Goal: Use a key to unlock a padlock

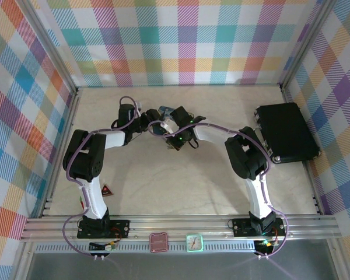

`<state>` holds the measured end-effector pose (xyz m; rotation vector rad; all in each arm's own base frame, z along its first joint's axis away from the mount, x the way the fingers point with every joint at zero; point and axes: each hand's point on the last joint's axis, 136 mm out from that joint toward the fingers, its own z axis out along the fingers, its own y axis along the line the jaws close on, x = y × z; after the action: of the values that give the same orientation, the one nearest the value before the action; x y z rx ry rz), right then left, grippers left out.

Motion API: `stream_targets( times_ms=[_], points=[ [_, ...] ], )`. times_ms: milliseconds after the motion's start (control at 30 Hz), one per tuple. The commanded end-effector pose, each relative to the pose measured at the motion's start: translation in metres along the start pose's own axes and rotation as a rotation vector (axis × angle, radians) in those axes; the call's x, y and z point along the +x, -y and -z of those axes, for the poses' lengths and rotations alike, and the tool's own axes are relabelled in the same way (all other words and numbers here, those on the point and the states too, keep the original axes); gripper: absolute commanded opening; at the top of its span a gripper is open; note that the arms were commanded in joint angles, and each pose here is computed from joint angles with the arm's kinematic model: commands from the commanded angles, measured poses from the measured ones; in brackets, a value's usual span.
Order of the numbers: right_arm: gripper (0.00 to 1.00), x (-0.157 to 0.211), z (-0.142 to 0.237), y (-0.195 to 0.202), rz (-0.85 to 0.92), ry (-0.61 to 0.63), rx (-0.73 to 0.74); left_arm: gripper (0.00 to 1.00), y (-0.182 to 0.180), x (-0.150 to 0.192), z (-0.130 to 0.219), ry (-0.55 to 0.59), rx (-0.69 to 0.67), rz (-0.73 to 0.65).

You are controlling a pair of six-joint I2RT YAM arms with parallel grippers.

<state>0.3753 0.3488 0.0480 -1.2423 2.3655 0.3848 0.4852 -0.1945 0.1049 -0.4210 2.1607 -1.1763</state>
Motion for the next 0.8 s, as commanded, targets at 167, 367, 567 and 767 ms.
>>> stream_targets(
  times_ms=[167, 367, 567, 767],
  points=[
    [0.00, -0.015, 0.009, 0.012, -0.138, 0.091, 0.089, 0.62, 0.014, 0.031, 0.000, -0.072, 0.065, 0.068],
    [0.00, -0.014, 0.011, 0.008, -0.178, 0.112, 0.069, 0.68, 0.017, 0.013, 0.019, -0.040, 0.093, 0.108],
    [0.00, -0.015, 0.013, -0.001, -0.229, 0.133, -0.008, 0.70, 0.018, -0.008, 0.050, -0.040, 0.056, 0.076],
    [0.00, -0.014, 0.009, -0.002, -0.257, 0.139, -0.030, 0.59, 0.011, 0.012, 0.059, -0.035, 0.101, 0.159]
  ],
)
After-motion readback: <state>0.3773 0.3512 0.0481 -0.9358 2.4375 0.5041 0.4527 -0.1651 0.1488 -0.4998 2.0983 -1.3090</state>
